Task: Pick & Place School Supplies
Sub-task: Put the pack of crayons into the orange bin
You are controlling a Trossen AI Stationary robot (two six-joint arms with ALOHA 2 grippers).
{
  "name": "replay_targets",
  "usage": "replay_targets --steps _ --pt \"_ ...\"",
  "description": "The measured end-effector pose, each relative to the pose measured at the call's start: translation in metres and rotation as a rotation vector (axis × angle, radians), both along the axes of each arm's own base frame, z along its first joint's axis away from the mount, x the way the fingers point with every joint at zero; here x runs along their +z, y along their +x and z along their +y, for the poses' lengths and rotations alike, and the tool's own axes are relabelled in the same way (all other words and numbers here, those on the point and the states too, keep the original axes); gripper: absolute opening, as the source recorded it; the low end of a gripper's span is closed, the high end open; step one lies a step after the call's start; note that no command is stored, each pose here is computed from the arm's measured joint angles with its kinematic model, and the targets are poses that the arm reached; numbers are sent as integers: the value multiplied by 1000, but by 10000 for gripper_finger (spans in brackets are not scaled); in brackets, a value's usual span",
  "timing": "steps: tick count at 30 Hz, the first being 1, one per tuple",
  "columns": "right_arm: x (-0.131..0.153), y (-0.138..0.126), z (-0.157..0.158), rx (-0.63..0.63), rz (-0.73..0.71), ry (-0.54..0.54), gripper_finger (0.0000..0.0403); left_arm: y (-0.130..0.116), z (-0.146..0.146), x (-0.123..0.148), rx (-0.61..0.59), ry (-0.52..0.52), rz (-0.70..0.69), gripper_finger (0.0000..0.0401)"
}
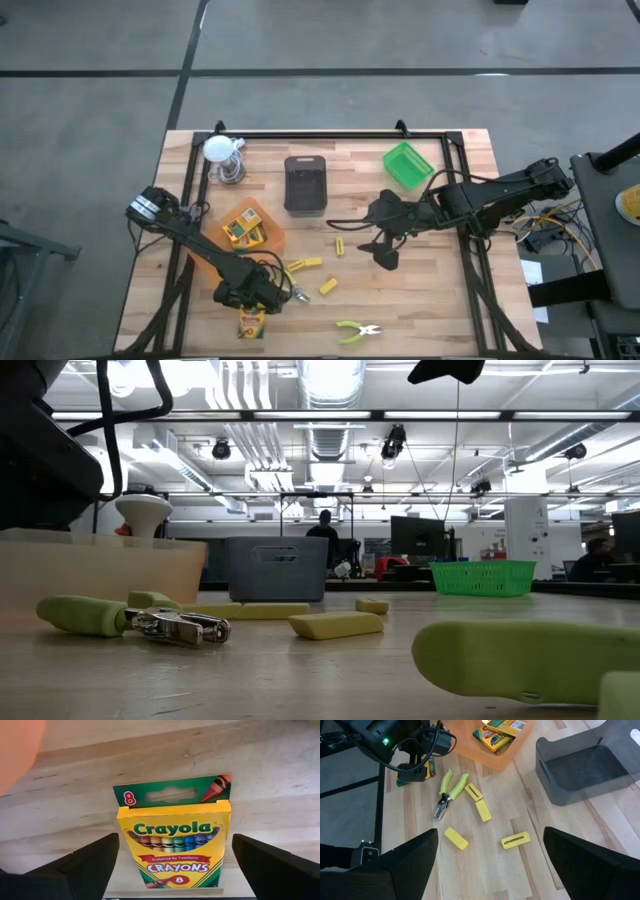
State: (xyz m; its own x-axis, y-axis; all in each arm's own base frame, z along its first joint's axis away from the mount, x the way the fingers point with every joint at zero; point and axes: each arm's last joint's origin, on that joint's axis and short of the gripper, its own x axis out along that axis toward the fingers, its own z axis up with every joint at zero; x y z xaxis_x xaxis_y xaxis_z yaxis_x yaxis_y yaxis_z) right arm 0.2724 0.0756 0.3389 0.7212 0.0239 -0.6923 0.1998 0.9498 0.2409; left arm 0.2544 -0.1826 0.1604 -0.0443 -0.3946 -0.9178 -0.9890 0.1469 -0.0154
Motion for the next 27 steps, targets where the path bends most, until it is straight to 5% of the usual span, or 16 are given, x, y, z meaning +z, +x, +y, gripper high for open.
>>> replay_targets --steps 27 --pt "0 0 0 0 0 0 354 -6 -3 -3 47 46 18 399"
